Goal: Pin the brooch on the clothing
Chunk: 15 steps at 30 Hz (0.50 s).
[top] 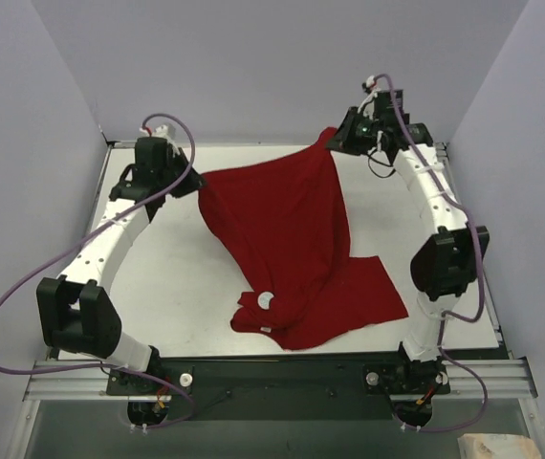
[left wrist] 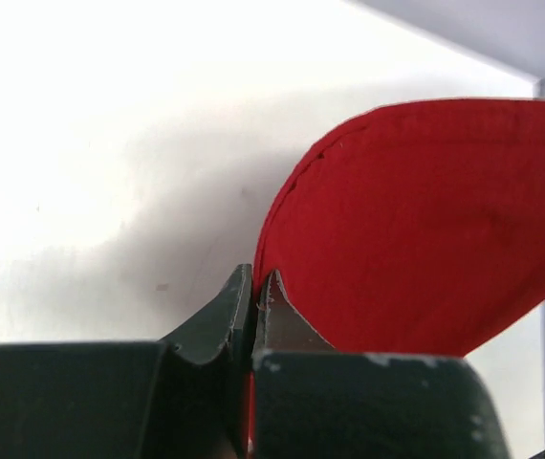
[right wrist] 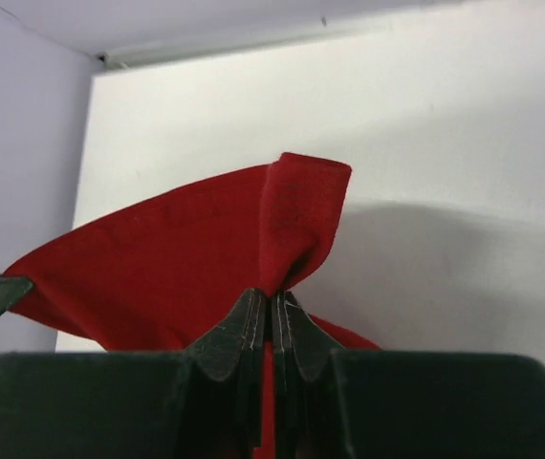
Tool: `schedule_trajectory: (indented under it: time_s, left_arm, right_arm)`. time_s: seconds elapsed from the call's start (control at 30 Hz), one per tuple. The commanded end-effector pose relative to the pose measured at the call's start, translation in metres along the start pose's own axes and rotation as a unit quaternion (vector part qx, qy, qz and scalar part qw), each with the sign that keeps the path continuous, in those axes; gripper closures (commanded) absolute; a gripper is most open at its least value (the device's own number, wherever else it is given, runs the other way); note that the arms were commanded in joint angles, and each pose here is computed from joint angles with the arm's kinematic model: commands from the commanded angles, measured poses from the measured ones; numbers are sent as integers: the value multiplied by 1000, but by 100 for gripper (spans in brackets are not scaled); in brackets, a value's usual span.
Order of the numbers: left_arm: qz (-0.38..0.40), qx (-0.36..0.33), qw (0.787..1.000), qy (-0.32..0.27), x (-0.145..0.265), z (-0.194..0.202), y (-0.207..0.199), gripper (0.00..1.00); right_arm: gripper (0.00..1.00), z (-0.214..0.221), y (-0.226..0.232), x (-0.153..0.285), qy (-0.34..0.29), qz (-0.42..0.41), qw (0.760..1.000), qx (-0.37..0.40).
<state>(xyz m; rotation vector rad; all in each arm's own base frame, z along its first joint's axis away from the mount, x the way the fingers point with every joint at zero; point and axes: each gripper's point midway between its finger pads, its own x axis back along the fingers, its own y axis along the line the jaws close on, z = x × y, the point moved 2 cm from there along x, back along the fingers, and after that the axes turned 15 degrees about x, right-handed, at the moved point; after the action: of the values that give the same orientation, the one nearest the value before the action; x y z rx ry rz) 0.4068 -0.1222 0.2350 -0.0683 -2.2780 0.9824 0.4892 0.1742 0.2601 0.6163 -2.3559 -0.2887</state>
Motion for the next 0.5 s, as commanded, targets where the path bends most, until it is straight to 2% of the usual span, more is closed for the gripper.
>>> schedule_trajectory:
  time_s: [0.0, 0.03, 0.1, 0.23, 0.27, 0.43, 0.47]
  left_arm:
    - [75, -42, 995, -57, 45, -56, -64, 100]
    - [100, -50, 990, -83, 62, -76, -87, 100]
    - [111, -60, 988, -94, 77, -87, -103, 100]
    - [176, -84, 969, -150, 137, -119, -152, 100]
    - [182, -91, 966, -158, 148, -122, -157, 100]
    - [220, -126, 946, -203, 214, -130, -180, 100]
    - [219, -137, 944, -204, 222, -128, -179, 100]
  right_arm:
    - [100, -51, 31, 82, -109, 2, 993, 44]
    - [100, -57, 36, 92, -126, 2, 991, 49]
    - [100, -72, 50, 127, -167, 2, 984, 61]
    - [100, -92, 73, 185, -246, -3, 965, 86]
    - [100, -96, 84, 209, -273, -8, 957, 97]
    - [100, -92, 101, 265, -344, -8, 931, 121]
    - [100, -89, 110, 288, -366, -12, 921, 129]
